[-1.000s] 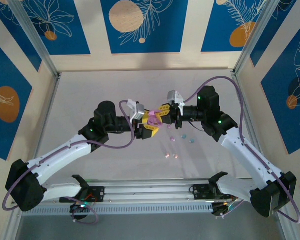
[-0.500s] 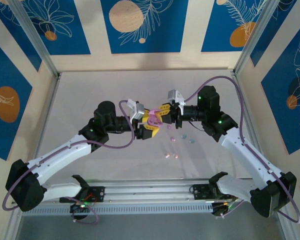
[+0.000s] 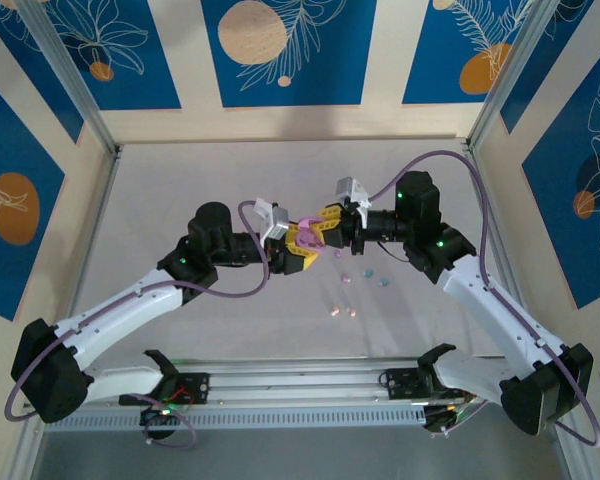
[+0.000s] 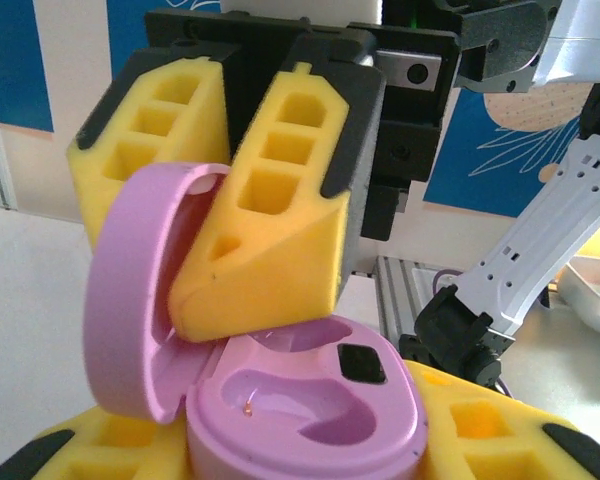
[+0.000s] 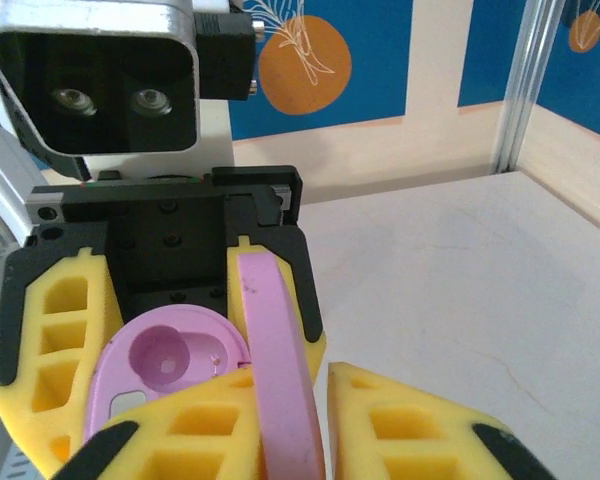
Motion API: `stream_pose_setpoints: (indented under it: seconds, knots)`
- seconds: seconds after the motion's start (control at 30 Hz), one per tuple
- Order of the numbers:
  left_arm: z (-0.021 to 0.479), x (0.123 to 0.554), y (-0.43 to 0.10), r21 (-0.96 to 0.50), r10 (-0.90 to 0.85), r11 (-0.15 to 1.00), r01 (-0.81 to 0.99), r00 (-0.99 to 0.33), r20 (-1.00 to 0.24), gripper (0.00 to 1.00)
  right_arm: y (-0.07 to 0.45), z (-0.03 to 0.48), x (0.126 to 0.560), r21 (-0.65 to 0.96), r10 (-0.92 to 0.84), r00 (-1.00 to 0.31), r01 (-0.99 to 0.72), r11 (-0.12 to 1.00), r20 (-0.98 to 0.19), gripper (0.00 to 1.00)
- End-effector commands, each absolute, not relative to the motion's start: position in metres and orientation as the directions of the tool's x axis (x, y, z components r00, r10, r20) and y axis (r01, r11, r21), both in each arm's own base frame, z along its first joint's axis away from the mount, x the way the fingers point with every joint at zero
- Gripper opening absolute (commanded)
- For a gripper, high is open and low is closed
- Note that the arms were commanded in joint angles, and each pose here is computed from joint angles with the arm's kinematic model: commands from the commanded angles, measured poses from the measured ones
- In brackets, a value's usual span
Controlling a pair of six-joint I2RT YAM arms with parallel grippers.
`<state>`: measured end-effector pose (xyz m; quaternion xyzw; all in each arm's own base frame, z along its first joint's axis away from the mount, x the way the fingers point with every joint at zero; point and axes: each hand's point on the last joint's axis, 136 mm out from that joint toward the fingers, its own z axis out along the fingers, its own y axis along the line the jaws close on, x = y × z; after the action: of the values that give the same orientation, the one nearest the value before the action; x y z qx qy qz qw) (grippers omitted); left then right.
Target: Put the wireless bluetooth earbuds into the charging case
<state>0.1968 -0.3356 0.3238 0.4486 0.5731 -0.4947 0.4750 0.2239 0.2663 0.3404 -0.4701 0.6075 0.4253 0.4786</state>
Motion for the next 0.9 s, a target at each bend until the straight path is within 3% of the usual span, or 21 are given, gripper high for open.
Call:
stream_pose_setpoints:
  seconds: [0.0, 0.13, 0.23, 0.4, 0.6, 0.77, 0.87]
  knots:
    - [0.339, 0.195, -0.334, -0.093, 0.001, 0.117, 0.989, -0.093, -0.996, 0.34, 0.263, 0.35, 0.226, 0.076, -0.143, -0.111, -0.97, 0.23, -0.984, 0.31]
    - [0.34, 0.195, -0.333, -0.101, -0.029, 0.118, 0.988, -0.099, -0.995, 0.32, 0.258, 0.355, 0.226, 0.094, -0.126, -0.131, -0.959, 0.268, -0.983, 0.53]
    - [0.339, 0.196, -0.332, -0.114, -0.052, 0.123, 0.986, -0.109, -0.993, 0.31, 0.252, 0.365, 0.23, 0.125, -0.096, -0.164, -0.938, 0.324, -0.982, 0.57]
    - [0.333, 0.201, -0.327, -0.13, -0.094, 0.168, 0.977, -0.116, -0.989, 0.3, 0.227, 0.385, 0.244, 0.333, 0.016, -0.369, -0.816, 0.473, -0.929, 0.67]
    - [0.325, 0.206, -0.315, -0.116, -0.115, 0.252, 0.961, -0.089, -0.989, 0.3, 0.173, 0.348, 0.277, 0.611, 0.215, -0.653, -0.469, 0.637, -0.726, 0.61]
    - [0.324, 0.207, -0.305, -0.09, -0.115, 0.302, 0.949, -0.057, -0.992, 0.3, 0.143, 0.246, 0.295, 0.714, 0.332, -0.852, -0.068, 0.697, -0.405, 0.48]
    - [0.324, 0.204, -0.301, -0.089, -0.119, 0.306, 0.948, -0.054, -0.991, 0.3, 0.15, 0.194, 0.295, 0.686, 0.292, -0.916, 0.026, 0.727, -0.276, 0.44]
